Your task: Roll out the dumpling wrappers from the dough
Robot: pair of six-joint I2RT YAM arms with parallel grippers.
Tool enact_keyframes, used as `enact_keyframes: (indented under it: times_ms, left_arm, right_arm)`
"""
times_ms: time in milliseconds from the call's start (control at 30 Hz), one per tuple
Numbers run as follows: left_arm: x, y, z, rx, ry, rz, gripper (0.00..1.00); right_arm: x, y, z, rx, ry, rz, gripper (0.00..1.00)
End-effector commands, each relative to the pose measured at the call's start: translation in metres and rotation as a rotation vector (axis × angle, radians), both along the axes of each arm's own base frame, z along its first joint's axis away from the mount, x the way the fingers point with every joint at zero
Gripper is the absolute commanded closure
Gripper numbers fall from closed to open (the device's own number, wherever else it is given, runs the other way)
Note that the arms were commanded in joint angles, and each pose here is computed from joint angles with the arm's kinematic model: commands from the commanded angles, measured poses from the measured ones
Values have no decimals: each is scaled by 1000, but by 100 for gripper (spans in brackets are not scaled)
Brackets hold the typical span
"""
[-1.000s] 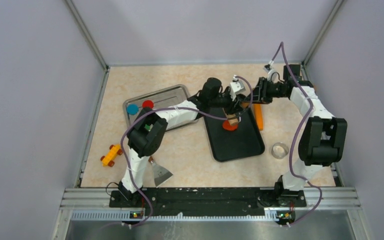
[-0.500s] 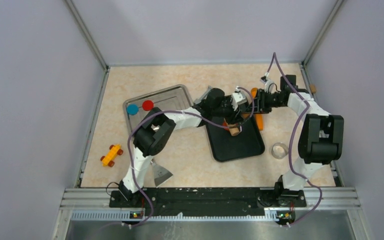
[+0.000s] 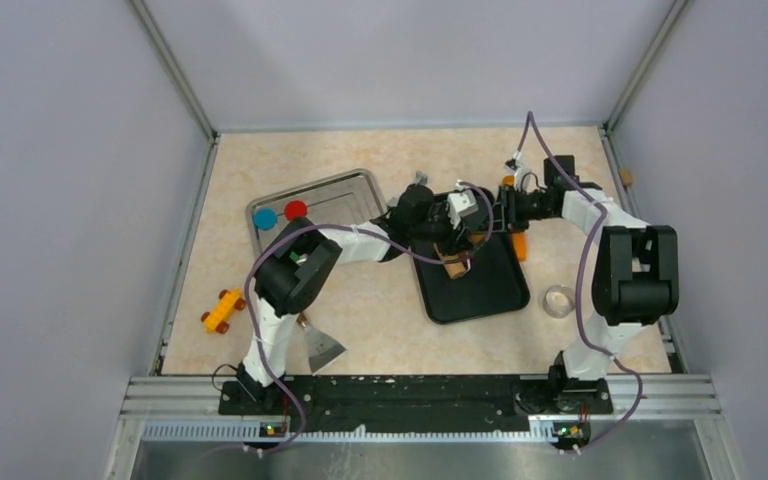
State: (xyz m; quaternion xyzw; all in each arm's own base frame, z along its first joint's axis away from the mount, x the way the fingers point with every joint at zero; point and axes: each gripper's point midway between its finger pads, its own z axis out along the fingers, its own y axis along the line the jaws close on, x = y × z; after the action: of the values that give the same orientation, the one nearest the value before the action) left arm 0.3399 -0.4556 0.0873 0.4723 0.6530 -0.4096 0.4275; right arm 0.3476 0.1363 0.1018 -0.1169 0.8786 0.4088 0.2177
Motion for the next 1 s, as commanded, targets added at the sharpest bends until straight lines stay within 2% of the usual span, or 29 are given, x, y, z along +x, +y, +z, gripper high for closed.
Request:
enact_keyframes:
  times_ms: [0, 167, 300, 467, 667, 967]
  left_arm:
    - [-6, 28, -8, 80, 73, 8, 100]
    - [-4, 11, 59, -33, 14, -33, 100]
    - [7, -8, 82, -87, 12, -43, 100]
    - [26, -26, 67, -88, 18, -30, 100]
    - [34, -27, 23, -31, 74, -1, 100]
    - [10, 1, -19, 47, 185, 22, 100]
  right_arm:
    - [11, -4, -13, -103, -26, 6, 100]
    - [30, 2, 64, 7, -102, -10, 100]
    - [40, -8, 85, 13, -123, -35, 100]
    - [48, -26, 57, -47, -113, -71, 100]
    - [43, -34, 11, -105, -70, -93, 100]
    - [25, -39, -46, -199, 18, -97, 100]
